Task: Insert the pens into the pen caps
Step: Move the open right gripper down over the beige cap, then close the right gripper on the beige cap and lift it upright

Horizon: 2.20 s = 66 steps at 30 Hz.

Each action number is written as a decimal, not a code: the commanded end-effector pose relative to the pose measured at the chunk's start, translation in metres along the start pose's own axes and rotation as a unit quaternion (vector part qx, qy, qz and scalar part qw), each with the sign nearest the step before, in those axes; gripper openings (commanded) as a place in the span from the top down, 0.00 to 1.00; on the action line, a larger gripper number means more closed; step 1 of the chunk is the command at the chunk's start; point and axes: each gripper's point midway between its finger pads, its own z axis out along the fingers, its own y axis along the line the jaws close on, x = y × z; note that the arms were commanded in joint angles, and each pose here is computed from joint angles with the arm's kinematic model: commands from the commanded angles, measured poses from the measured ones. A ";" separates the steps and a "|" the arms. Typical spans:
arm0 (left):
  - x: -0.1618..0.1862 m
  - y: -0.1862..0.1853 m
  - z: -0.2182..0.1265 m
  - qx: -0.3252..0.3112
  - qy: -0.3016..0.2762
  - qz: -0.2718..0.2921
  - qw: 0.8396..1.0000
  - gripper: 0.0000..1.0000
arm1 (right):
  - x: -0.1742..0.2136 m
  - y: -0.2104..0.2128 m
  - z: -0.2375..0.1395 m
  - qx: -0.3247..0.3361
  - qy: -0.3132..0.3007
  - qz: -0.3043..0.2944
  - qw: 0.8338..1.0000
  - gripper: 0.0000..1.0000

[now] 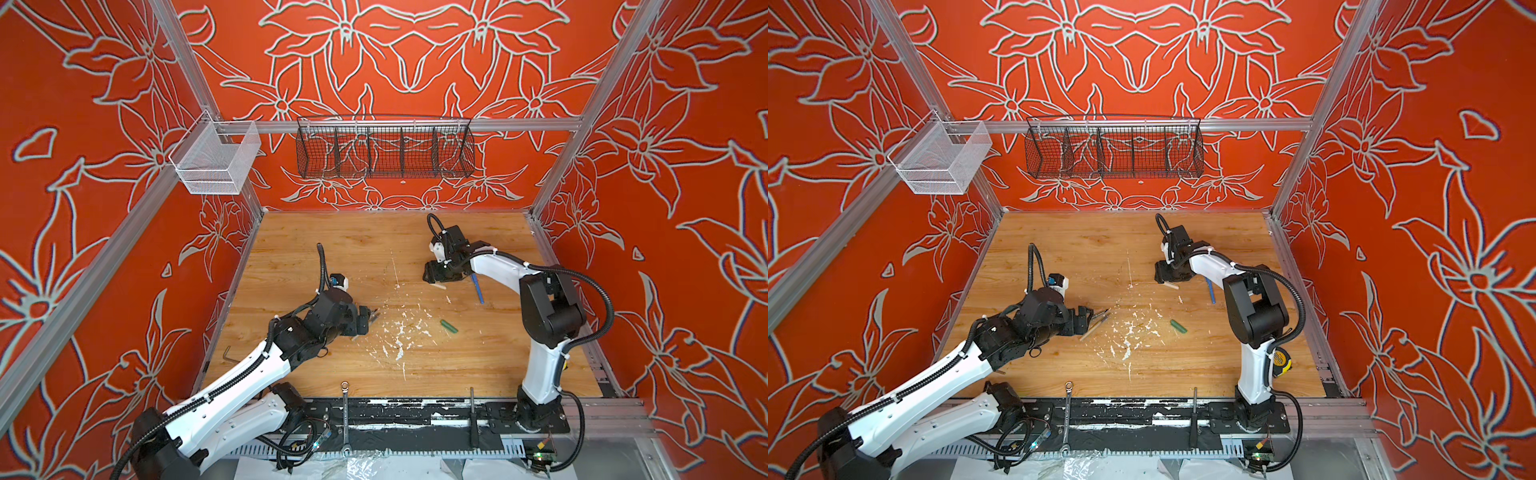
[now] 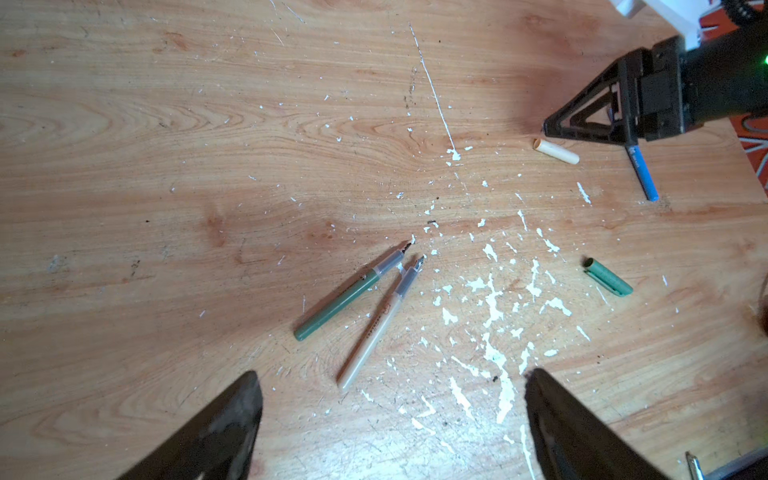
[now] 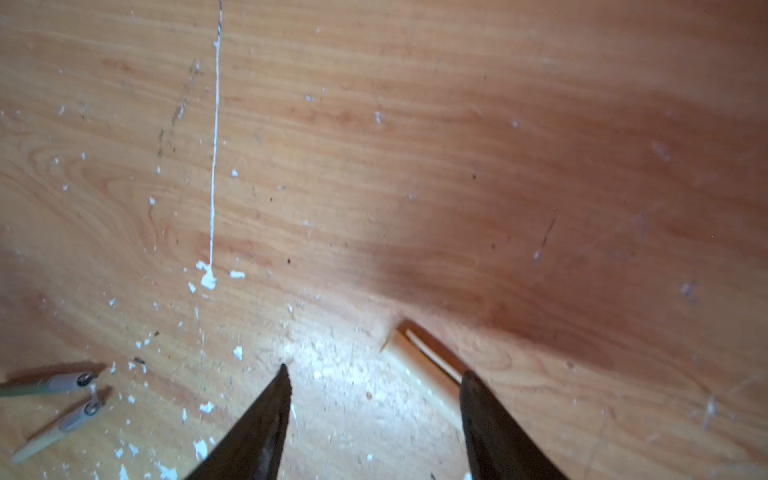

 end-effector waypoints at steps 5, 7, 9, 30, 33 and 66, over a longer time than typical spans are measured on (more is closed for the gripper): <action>-0.012 0.002 0.009 -0.015 -0.016 0.002 1.000 0.03 | -0.002 -0.001 0.016 -0.003 0.017 -0.005 1.000 0.35; -0.014 0.001 0.011 -0.014 -0.015 0.004 1.000 0.03 | 0.000 0.001 0.021 -0.012 0.026 -0.004 1.000 0.35; -0.017 -0.002 0.011 -0.011 -0.016 0.004 1.000 0.03 | 0.003 0.004 0.025 -0.021 0.034 -0.003 0.999 0.35; -0.024 -0.004 0.024 -0.014 -0.002 0.014 1.000 0.03 | 0.068 0.024 -0.030 -0.077 0.069 -0.005 0.995 0.35; -0.025 -0.004 0.024 -0.015 -0.001 0.018 1.000 0.03 | 0.060 0.013 -0.045 -0.040 0.044 0.008 0.998 0.36; -0.012 0.004 0.032 -0.029 0.013 0.024 0.999 0.03 | 0.057 -0.041 0.003 -0.009 0.034 0.136 0.990 0.63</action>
